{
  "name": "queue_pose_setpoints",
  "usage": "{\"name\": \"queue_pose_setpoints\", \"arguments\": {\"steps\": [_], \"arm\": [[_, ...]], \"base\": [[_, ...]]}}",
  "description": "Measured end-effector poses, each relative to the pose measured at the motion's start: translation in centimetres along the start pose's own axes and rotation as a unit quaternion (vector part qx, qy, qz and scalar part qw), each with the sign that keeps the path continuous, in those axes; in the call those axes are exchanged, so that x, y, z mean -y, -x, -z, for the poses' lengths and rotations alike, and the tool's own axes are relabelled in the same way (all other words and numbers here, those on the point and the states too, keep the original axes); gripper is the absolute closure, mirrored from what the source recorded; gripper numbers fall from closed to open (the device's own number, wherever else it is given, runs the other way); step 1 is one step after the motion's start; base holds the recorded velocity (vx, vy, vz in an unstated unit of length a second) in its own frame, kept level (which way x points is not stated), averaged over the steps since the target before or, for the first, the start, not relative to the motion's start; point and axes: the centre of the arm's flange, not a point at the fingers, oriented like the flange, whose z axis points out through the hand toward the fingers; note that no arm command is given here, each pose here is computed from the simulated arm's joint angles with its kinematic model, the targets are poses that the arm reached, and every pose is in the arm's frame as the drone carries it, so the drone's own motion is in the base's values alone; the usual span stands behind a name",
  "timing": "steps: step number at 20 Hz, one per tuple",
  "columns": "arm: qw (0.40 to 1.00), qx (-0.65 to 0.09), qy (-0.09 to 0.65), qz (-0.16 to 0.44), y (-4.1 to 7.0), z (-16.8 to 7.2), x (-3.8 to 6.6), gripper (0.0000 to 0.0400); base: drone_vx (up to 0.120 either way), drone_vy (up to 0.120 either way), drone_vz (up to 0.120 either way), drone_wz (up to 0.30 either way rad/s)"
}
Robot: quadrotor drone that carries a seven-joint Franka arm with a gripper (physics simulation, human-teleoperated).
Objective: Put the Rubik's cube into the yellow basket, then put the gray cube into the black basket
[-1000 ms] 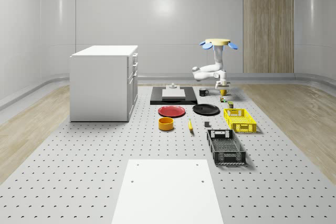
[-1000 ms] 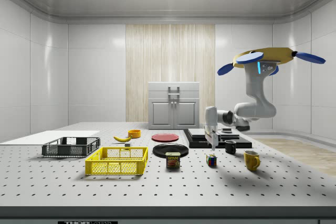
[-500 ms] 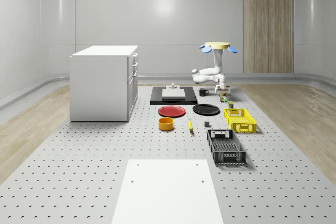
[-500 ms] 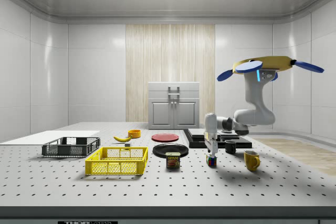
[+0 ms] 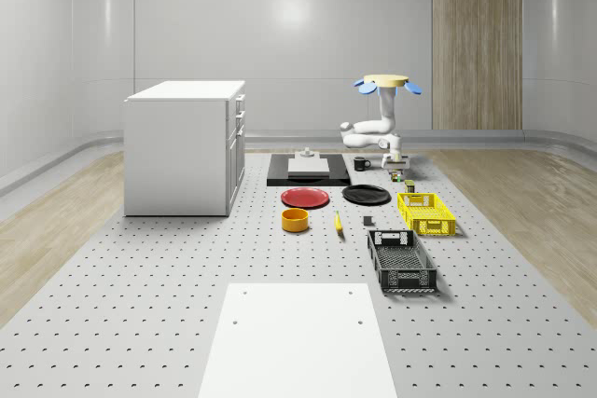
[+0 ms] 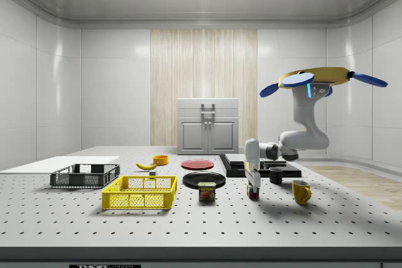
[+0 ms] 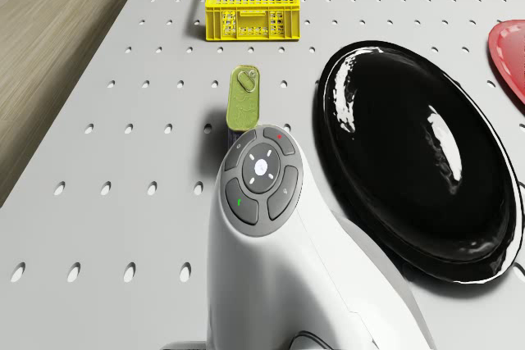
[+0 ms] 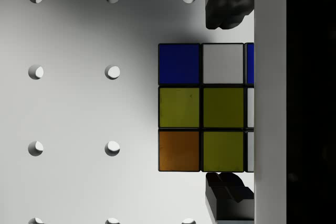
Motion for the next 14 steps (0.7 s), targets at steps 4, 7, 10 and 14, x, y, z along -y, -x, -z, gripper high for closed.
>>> {"name": "queue_pose_setpoints", "arguments": {"steps": [4,7,10,14], "arm": [[1.000,0.000,0.000,0.000,0.0,-1.0,0.0,0.0000],[1.000,0.000,0.000,0.000,0.0,-1.5,0.0,0.0000],[1.000,0.000,0.000,0.000,0.0,-1.8,0.0,0.0059],[1.000,-0.001,0.000,-0.001,0.0,-2.0,0.0,0.0102]], "base": [[0.000,0.000,0.000,0.000],[0.000,0.000,0.000,0.000],[0.000,0.000,0.000,0.000],[0.000,0.000,0.000,0.000]]}}
